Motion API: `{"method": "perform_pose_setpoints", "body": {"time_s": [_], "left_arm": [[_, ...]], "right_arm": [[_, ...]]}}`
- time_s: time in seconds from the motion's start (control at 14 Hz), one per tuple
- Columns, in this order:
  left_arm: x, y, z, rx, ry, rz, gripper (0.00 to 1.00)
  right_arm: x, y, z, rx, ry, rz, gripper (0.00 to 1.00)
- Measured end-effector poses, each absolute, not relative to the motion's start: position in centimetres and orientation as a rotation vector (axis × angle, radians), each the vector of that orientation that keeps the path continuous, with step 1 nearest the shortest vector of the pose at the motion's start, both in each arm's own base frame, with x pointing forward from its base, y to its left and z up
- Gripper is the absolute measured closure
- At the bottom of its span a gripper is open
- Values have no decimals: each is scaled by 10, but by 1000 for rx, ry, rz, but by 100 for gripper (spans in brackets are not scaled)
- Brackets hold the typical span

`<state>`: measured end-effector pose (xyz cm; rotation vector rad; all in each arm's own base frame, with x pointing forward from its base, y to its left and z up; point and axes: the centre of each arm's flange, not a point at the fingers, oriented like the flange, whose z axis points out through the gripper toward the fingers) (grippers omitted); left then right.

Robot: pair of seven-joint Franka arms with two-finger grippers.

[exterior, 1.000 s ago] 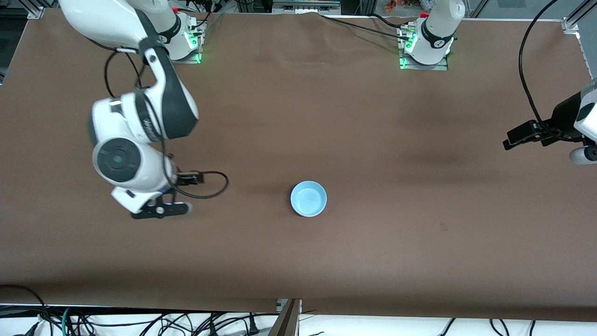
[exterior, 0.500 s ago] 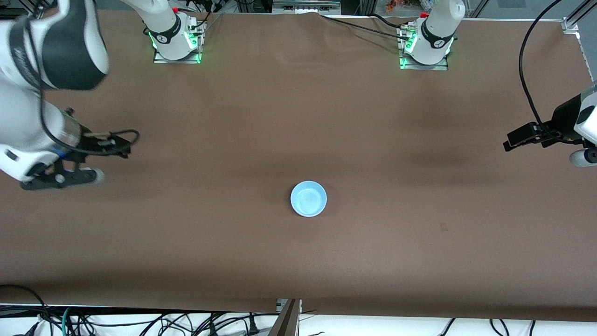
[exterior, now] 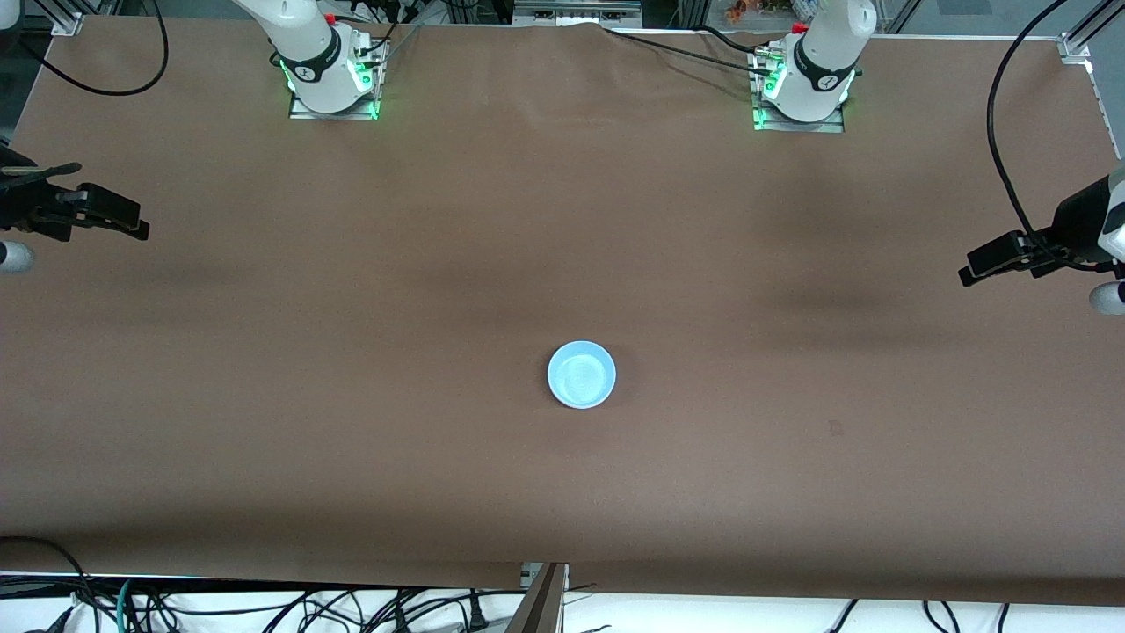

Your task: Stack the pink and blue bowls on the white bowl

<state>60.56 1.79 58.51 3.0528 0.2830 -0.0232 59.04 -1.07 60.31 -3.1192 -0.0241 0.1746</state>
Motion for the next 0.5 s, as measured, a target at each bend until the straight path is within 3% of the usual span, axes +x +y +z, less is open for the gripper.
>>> {"method": "perform_pose_setpoints", "body": {"time_s": [0.5], "left_arm": [[613,18,595,3055,226,19,0]], "right_arm": [[588,29,596,-3156,-112,200,0]]}}
